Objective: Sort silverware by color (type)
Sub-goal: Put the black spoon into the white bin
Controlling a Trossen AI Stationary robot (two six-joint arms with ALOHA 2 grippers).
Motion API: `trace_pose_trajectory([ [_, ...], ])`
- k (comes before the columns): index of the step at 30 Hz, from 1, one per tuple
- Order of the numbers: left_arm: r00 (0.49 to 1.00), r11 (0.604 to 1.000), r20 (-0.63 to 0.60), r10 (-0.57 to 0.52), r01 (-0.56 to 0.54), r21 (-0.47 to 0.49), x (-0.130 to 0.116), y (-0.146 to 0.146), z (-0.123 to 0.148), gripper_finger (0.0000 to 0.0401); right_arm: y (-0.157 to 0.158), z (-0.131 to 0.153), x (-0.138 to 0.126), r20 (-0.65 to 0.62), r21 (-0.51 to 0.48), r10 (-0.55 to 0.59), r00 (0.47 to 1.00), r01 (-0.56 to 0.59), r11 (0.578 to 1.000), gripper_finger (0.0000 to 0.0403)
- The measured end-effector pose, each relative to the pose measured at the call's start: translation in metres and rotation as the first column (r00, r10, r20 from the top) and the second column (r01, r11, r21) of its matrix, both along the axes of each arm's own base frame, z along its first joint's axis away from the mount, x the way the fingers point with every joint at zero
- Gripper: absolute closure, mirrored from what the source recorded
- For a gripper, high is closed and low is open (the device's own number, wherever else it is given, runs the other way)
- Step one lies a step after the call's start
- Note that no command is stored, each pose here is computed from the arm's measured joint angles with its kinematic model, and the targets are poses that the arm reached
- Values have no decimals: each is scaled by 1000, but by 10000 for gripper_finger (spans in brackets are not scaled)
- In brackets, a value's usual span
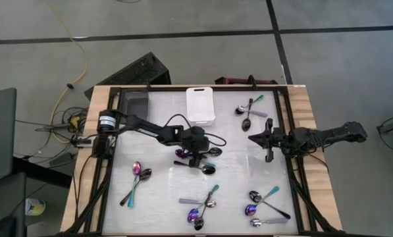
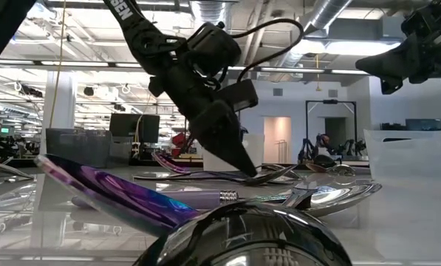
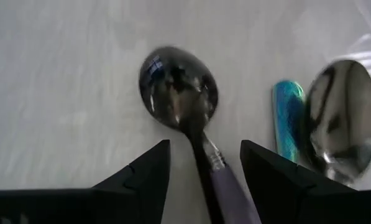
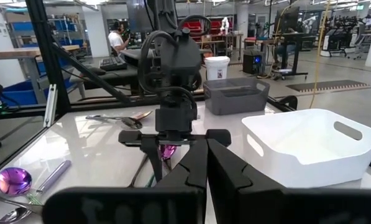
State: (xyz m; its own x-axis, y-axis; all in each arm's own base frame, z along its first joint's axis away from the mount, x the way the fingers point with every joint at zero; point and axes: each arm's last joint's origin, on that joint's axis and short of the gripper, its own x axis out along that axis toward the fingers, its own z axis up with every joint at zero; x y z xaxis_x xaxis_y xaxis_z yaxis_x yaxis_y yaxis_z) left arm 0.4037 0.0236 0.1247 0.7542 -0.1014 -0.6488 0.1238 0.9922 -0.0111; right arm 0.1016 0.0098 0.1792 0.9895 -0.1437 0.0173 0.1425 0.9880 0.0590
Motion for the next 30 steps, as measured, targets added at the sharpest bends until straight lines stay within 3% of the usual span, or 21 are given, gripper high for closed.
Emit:
trace_pose_trajectory([
  [17,1000,1000,11,-12,12,-7,1,1,0,326,0,0,0,-2,-1,-1,1000,1,1000,369],
  [30,999,1000,28,-25,25,1,12,3,17,362,0,0,0,-3,-1,-2,1000,2,1000,369],
])
